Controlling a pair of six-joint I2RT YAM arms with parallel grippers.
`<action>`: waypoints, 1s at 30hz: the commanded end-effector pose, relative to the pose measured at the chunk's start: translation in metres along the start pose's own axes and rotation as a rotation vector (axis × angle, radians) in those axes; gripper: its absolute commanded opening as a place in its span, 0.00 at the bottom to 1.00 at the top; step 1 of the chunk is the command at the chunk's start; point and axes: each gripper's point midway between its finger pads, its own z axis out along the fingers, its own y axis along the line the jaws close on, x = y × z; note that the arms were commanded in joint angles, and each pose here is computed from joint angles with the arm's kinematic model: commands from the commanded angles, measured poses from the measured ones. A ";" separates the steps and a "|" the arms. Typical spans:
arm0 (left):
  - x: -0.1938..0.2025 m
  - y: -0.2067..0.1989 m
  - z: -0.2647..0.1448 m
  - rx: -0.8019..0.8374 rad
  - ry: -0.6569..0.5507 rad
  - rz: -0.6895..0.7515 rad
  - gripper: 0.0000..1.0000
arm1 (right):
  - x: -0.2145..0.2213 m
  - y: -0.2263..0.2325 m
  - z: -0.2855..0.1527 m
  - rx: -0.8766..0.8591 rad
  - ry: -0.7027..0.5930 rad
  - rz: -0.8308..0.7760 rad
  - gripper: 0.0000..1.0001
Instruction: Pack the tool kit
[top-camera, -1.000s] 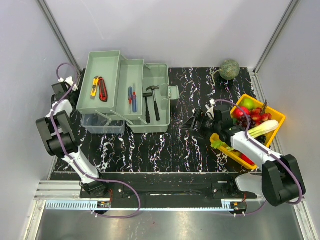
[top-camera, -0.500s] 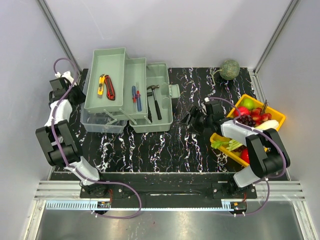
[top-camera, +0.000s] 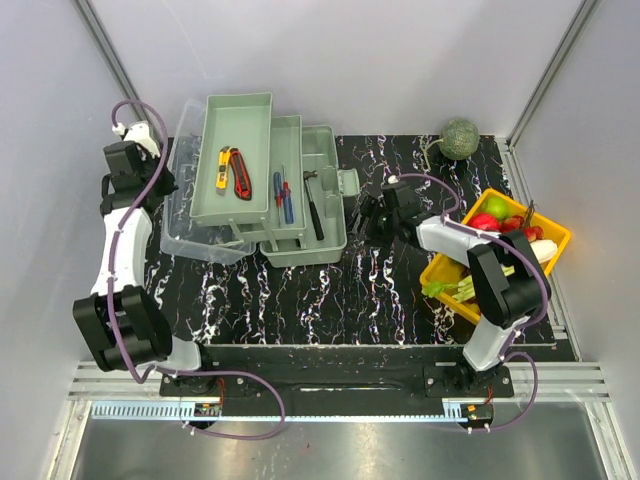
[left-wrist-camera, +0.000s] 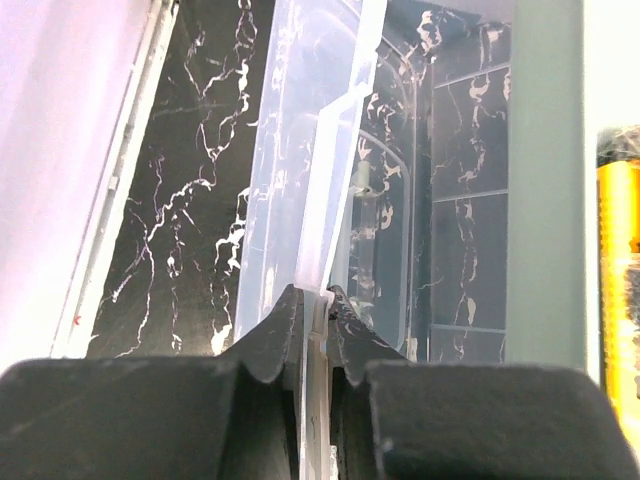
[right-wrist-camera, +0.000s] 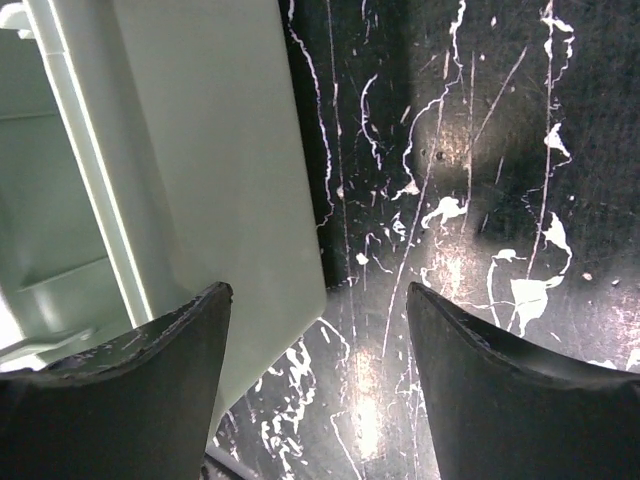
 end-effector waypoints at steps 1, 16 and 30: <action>-0.112 -0.070 -0.064 0.176 -0.379 0.060 0.00 | 0.005 0.012 0.004 0.062 -0.030 -0.070 0.76; -0.099 -0.134 -0.087 0.097 -0.392 0.295 0.00 | 0.047 0.046 0.011 0.070 -0.017 -0.061 0.72; -0.088 -0.181 -0.104 0.001 -0.387 0.397 0.00 | 0.053 0.054 0.017 0.073 -0.020 -0.051 0.71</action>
